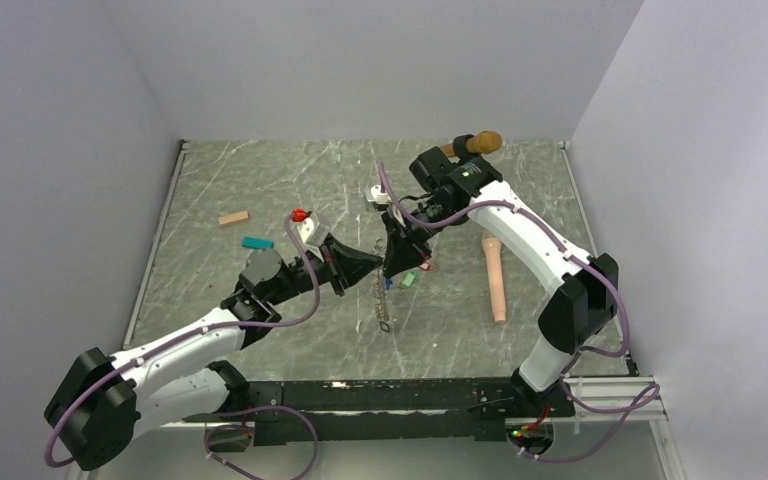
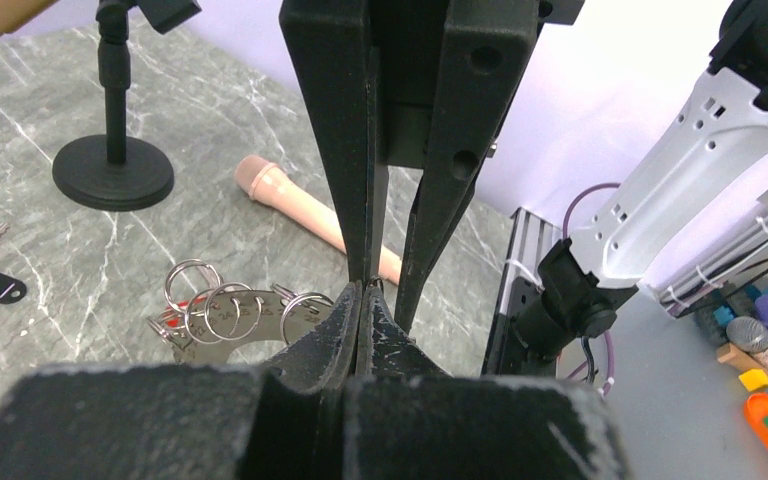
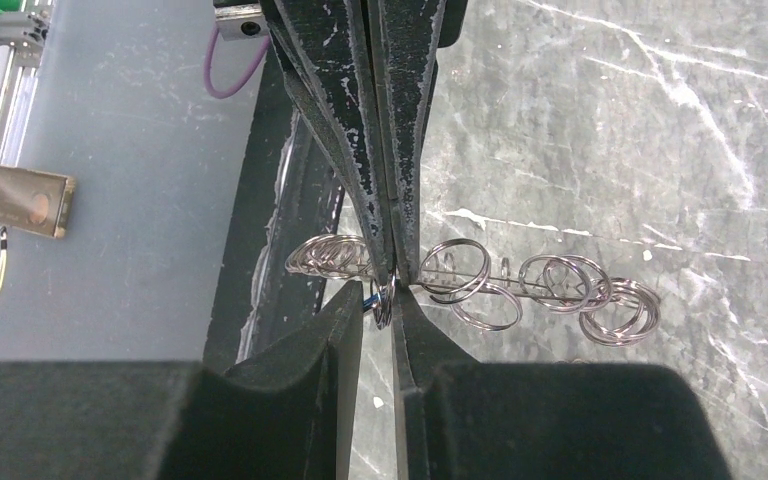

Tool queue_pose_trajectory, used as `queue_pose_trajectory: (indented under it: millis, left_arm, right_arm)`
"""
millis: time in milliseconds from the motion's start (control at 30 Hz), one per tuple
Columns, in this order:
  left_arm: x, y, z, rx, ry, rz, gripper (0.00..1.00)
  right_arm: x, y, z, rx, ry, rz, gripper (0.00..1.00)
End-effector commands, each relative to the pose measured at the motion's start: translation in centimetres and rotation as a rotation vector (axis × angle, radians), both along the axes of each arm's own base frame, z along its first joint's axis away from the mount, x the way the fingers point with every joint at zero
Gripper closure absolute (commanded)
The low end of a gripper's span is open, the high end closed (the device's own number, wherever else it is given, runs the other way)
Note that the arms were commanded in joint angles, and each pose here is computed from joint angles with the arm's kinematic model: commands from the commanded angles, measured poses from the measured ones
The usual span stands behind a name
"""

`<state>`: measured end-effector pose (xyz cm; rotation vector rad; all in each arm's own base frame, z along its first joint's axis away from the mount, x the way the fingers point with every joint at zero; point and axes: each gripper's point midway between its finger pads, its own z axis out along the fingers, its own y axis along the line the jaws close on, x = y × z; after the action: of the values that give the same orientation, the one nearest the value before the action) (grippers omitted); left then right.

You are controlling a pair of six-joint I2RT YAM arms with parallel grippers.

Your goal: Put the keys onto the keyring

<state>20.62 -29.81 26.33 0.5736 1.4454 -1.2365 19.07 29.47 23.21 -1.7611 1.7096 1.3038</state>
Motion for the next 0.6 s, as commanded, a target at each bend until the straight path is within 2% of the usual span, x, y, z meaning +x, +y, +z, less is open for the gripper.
queue_pose_trajectory:
  millis: [0,67,133,167,400,500,567]
  left_arm:
    - [0.4,1.2,5.0,-0.172,-0.104,0.068,1.0]
    - [0.4,1.4,4.8,-0.181,-0.1,0.077,1.0]
    - [0.4,1.4,4.7,-0.187,-0.098,0.079,1.0]
    - [0.4,1.4,4.5,-0.186,-0.095,0.078,1.0]
    - [-0.2,1.0,3.5,-0.102,-0.119,0.017,0.99]
    - [-0.7,1.3,3.2,-0.018,-0.15,-0.035,0.71]
    - [-1.0,1.4,2.4,0.073,-0.144,-0.081,0.62]
  right_arm:
    - [-0.9,0.0,2.3,0.082,-0.014,0.007,0.81]
    - [-0.9,-0.1,2.5,0.091,-0.014,0.004,0.85]
    - [-0.8,-0.1,2.6,0.096,-0.013,0.001,0.98]
    - [-0.9,-0.1,2.6,0.094,-0.008,0.004,1.0]
    - [-0.5,-0.4,2.2,0.054,-0.021,-0.007,1.0]
    - [-0.3,-1.0,1.6,0.002,-0.037,-0.004,1.0]
    - [-0.3,-1.6,1.3,-0.042,-0.046,0.007,1.0]
